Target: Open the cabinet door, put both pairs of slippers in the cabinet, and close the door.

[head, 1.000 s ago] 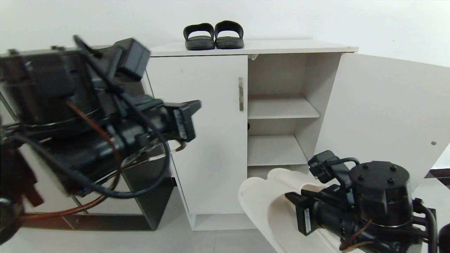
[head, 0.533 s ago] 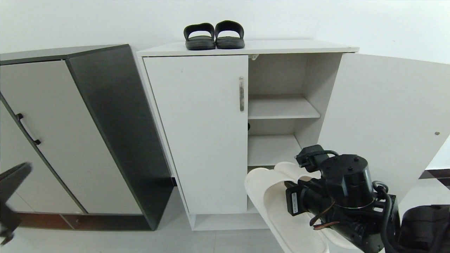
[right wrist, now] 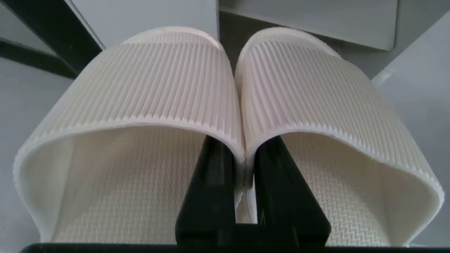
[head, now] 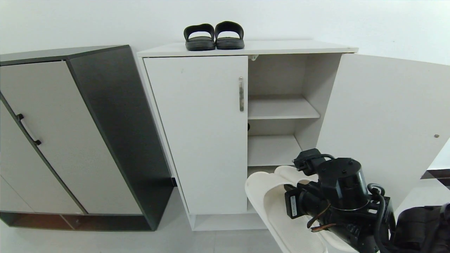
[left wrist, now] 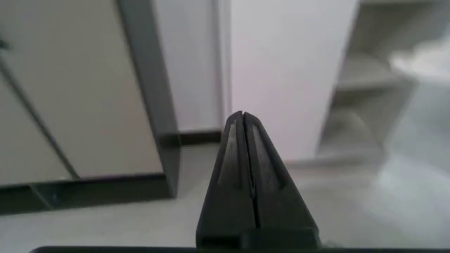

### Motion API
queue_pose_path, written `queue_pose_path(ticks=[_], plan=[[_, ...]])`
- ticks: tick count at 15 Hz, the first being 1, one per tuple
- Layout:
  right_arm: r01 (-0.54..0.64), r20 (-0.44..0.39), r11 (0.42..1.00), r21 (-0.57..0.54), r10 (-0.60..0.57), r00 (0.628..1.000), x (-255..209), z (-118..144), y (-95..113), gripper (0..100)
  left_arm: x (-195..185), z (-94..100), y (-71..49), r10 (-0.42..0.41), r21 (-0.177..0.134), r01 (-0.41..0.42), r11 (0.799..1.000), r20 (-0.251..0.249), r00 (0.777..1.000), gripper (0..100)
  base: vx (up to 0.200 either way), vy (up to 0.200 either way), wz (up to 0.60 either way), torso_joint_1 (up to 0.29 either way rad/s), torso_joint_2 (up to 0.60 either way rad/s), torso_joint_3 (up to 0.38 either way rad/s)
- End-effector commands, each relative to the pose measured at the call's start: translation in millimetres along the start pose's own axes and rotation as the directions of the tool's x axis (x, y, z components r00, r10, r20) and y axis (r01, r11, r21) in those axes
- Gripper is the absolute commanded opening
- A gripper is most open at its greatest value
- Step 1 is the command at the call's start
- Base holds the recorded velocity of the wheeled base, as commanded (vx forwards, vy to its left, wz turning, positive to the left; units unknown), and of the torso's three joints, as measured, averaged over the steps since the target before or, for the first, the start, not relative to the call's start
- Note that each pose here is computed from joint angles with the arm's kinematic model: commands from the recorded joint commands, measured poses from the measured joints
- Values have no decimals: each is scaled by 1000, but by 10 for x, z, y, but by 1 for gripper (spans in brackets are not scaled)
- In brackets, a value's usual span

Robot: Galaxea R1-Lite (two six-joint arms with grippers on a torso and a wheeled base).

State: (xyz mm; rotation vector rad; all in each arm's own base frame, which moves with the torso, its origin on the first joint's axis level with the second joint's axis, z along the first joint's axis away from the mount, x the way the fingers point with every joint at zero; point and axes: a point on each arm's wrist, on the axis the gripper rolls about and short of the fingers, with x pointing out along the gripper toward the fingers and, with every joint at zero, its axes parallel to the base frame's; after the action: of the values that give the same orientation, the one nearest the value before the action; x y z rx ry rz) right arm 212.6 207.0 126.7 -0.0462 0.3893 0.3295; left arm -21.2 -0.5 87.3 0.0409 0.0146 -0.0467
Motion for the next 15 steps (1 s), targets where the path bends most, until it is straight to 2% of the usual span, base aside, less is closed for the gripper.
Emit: queue_pose_path(ticks=[1,2,5,11,15], plan=[[0,-4,1000,-2,0,1000,24,-15,9,0,-13,-120,-17,-33,15,33,999,12,999,0,0,0,0,0,0,0],[-6,10,1000,4,6,1000,34,-11,21,0,-13,-119,-17,-33,20,33,999,14,999,0,0,0,0,0,0,0],[-16,57,1000,24,15,998,132,-24,59,0,-13,-121,-13,-18,-11,18,1000,12,1000,0,0,0,0,0,0,0],[-15,53,1000,19,14,999,296,-101,124,0,-13,-119,-13,-18,-10,18,1000,13,1000,0,0,0,0,0,0,0],[5,81,1000,29,-7,997,313,-28,152,0,-13,-119,-13,-18,-10,18,1000,13,1000,0,0,-200,0,4,0,1]])
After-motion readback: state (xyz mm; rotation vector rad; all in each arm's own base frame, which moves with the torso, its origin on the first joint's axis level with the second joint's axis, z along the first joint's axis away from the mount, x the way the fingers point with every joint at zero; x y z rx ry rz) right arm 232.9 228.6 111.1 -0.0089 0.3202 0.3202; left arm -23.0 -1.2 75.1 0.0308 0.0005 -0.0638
